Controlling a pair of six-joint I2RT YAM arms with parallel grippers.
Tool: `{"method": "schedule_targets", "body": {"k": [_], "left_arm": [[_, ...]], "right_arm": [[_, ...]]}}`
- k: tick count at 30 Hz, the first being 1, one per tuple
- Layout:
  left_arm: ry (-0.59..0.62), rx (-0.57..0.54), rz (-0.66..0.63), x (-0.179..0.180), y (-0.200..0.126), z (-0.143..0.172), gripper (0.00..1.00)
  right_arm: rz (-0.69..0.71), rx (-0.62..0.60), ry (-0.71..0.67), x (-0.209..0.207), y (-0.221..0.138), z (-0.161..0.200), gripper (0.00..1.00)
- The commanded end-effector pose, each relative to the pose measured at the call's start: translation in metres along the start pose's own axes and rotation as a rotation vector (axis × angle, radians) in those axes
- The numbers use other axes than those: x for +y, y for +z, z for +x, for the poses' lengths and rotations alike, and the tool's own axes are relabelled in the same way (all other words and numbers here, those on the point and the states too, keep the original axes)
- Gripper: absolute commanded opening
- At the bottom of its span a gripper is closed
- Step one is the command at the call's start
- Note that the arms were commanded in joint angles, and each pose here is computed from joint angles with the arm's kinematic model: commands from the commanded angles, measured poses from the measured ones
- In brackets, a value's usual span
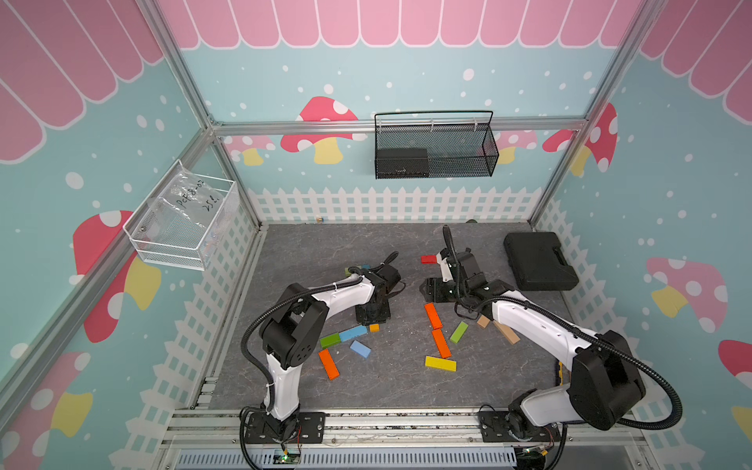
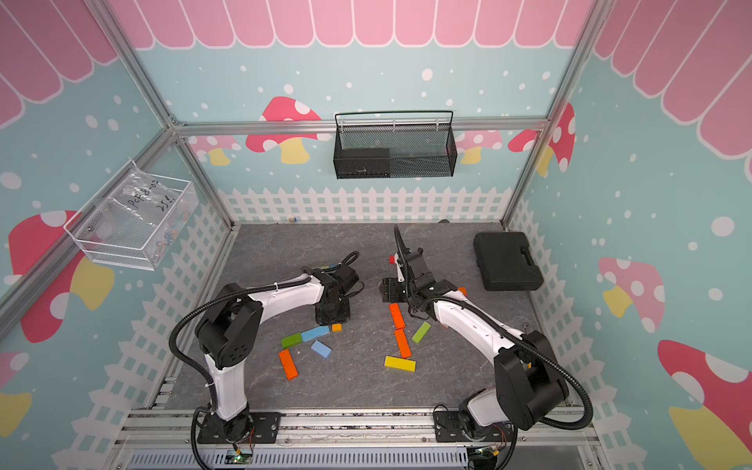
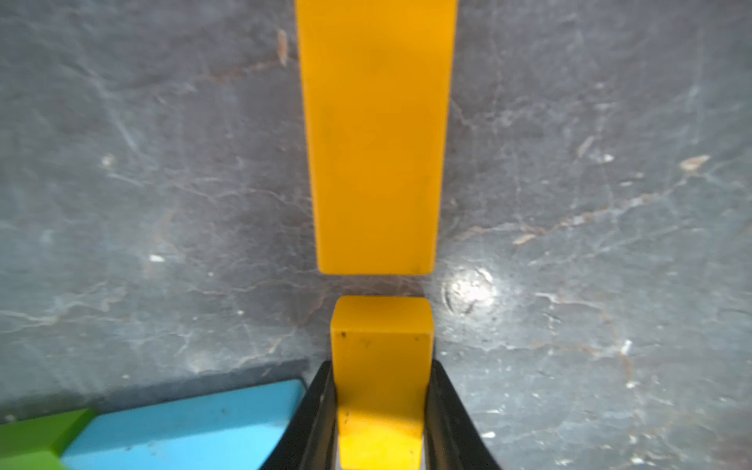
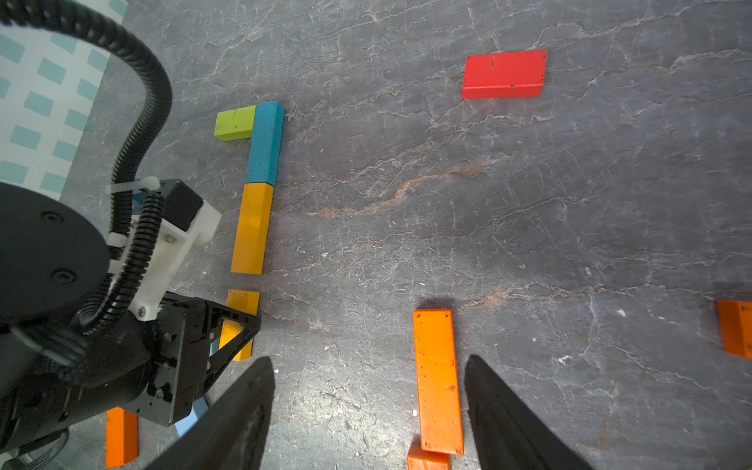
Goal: Assemble a giraffe with building blocks
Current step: Assemble the building block at the center of the board.
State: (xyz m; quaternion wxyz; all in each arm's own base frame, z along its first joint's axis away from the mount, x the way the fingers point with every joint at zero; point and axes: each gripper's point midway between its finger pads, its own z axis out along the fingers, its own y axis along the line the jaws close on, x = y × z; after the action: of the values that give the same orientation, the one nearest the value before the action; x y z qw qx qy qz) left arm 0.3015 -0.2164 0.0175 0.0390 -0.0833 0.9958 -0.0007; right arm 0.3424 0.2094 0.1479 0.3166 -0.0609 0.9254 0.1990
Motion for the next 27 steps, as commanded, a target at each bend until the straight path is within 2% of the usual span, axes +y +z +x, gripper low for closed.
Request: {"method": "schedule_targets", "body": {"k": [1,18,27], "left_arm": [[0.003,0.016,-0.144,0.03,0.012,0.002,0.33],[0.037,0.024,-0.082,-0.002,0.014,-0.003,0.37],[0.022,0.035,-0.1,0.004,0.021,-0.002,0.38]], "right_arm": [[0.008,0.013,0.01,-0.003,0.001,0.002,0.76],[0.006,0.01,0.011,-0.003,0.001,0.002,0.76],[0.004,0.008,0.008,-0.002,0.0,0.001,0.76]]}}
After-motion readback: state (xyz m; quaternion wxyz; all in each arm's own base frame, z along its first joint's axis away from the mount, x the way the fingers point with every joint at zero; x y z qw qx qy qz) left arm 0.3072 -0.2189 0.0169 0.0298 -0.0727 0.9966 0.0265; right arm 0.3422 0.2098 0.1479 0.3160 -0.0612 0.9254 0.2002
